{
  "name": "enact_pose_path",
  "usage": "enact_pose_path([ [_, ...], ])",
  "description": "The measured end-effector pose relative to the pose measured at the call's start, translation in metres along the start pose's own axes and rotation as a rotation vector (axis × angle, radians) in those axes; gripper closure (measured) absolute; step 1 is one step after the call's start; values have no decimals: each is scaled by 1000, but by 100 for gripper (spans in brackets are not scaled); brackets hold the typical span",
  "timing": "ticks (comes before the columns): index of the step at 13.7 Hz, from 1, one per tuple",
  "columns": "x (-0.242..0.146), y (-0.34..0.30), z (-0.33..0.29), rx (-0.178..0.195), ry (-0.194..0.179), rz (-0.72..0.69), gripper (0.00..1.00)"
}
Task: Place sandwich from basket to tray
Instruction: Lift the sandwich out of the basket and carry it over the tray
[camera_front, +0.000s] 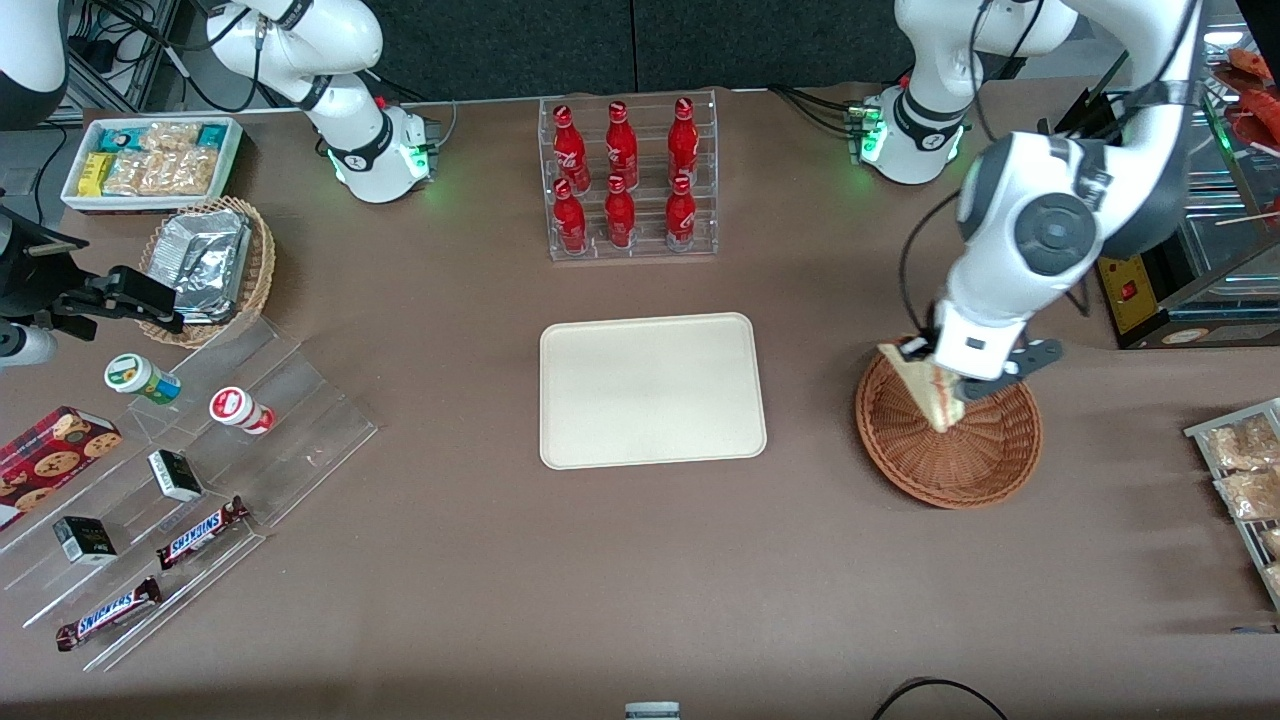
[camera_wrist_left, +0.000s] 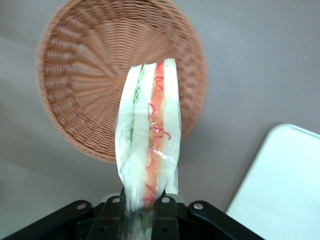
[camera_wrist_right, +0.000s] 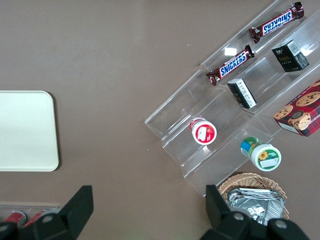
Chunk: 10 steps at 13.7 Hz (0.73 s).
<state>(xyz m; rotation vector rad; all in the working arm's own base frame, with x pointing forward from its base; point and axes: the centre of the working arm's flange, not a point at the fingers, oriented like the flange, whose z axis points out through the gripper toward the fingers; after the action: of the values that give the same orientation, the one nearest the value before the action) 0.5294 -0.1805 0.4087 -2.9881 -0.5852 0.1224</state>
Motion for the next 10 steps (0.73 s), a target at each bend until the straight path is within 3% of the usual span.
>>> enact_pose_path([
  [10,-106,211,52,13,-21,229,85],
])
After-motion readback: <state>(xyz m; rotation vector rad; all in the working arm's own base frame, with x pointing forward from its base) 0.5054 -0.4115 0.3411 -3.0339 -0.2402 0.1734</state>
